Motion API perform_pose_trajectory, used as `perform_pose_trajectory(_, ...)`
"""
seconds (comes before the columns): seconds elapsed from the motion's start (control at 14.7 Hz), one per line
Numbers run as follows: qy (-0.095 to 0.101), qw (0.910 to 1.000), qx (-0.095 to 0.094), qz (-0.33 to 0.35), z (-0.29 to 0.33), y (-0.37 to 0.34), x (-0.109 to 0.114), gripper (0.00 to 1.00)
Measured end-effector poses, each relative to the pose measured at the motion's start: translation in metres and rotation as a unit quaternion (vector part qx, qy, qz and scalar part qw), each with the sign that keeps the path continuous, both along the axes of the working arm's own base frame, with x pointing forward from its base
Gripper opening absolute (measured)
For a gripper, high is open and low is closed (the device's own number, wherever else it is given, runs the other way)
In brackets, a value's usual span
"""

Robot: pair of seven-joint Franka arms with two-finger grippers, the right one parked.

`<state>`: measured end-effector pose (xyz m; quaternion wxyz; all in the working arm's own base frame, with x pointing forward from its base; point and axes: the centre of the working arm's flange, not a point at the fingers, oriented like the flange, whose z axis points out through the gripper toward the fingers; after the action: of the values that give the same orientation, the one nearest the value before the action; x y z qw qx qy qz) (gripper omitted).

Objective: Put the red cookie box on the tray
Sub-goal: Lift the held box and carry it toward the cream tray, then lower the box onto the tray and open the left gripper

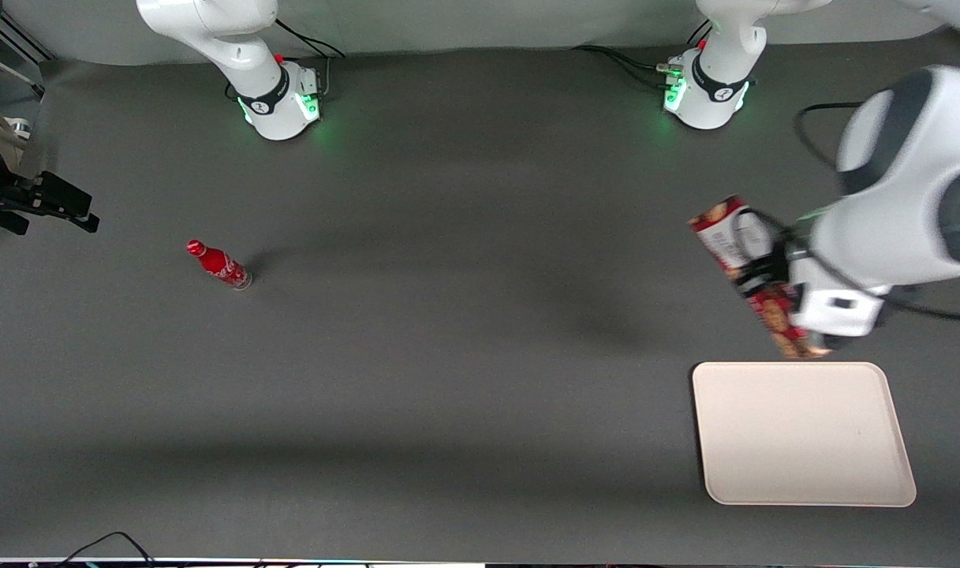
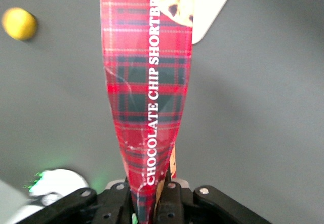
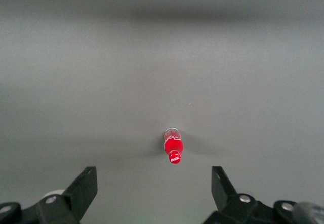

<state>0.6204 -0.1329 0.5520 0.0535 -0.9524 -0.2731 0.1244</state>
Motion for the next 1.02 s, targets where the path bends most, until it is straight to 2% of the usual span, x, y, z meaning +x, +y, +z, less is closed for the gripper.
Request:
perform_pose_trajectory(0.07, 0.004, 0.9998, -0.003, -0.018, 0.016, 0.028, 0.001, 0.19)
perform_pose_trajectory(0.34, -0.001, 0.9948, -0.016, -0.101, 0.032, 0.135, 0.012, 0.19)
perform_pose_trajectory(0.48, -0.019, 0.9883, -0.017, -0.15, 0.015, 0.188, 0.028, 0.19)
perform_pose_trajectory(0.75, -0.039, 0.9689, -0.005, -0.244, -0.081, 0.276, 0.076, 0.19)
perform_pose_trajectory(1.02, -0.051, 0.9609, 0.006, -0.272, -0.198, 0.298, 0.111, 0.19)
